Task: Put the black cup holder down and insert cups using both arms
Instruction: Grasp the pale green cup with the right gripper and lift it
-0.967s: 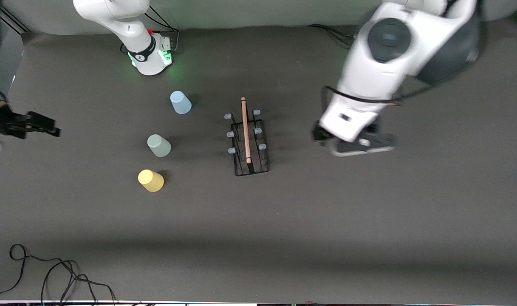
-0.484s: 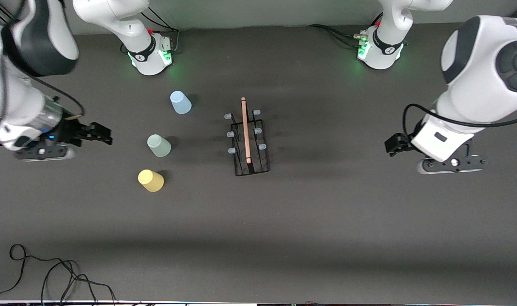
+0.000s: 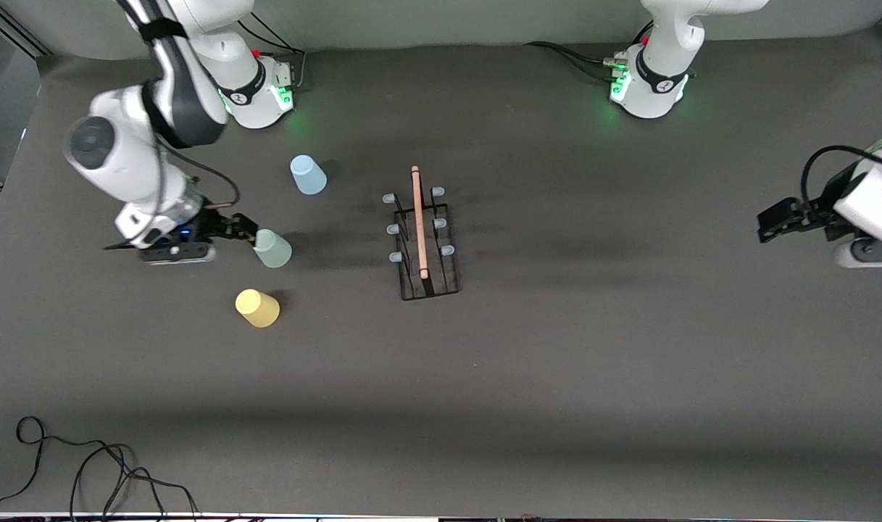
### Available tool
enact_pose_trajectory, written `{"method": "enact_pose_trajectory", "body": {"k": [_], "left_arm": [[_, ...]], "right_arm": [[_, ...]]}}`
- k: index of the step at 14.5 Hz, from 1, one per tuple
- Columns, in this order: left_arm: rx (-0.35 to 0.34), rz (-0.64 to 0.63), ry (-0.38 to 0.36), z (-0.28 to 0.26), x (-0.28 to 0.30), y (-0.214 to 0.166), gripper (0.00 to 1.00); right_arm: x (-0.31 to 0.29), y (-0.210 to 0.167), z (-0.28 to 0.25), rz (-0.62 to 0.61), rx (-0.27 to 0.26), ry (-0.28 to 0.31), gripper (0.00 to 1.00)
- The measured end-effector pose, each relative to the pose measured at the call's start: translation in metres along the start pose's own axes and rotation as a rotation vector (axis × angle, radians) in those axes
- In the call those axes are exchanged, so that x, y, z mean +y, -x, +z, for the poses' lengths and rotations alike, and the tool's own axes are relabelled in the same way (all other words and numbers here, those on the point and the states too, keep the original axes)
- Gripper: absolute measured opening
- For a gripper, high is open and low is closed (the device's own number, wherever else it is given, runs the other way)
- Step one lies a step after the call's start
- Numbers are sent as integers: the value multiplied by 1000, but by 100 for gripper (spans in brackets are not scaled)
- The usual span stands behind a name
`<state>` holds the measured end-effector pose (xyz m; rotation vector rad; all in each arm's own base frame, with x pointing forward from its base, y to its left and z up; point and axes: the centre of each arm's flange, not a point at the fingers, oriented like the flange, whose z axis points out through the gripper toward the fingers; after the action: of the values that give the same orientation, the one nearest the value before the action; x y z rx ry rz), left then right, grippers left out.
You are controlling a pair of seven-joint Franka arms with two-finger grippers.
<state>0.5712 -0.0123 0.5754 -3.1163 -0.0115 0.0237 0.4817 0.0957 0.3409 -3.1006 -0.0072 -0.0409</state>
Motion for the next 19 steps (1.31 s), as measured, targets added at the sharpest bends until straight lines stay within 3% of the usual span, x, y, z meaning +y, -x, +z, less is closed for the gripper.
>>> {"method": "enact_pose_trajectory", "body": {"k": [6,10,16,19], "left_arm": [[-22,21,2,7,-4,17,100],[-19,56,3,4,-5,23,100],[-16,79,40,3,-9,25,100],[-17,78,41,3,-10,25,100]], "right_arm": [[-4,24,100,-2,29,31,100],[0,28,110,4,10,40,100],[9,42,120,18,-63,55,100],[9,43,117,18,-70,54,68]]}}
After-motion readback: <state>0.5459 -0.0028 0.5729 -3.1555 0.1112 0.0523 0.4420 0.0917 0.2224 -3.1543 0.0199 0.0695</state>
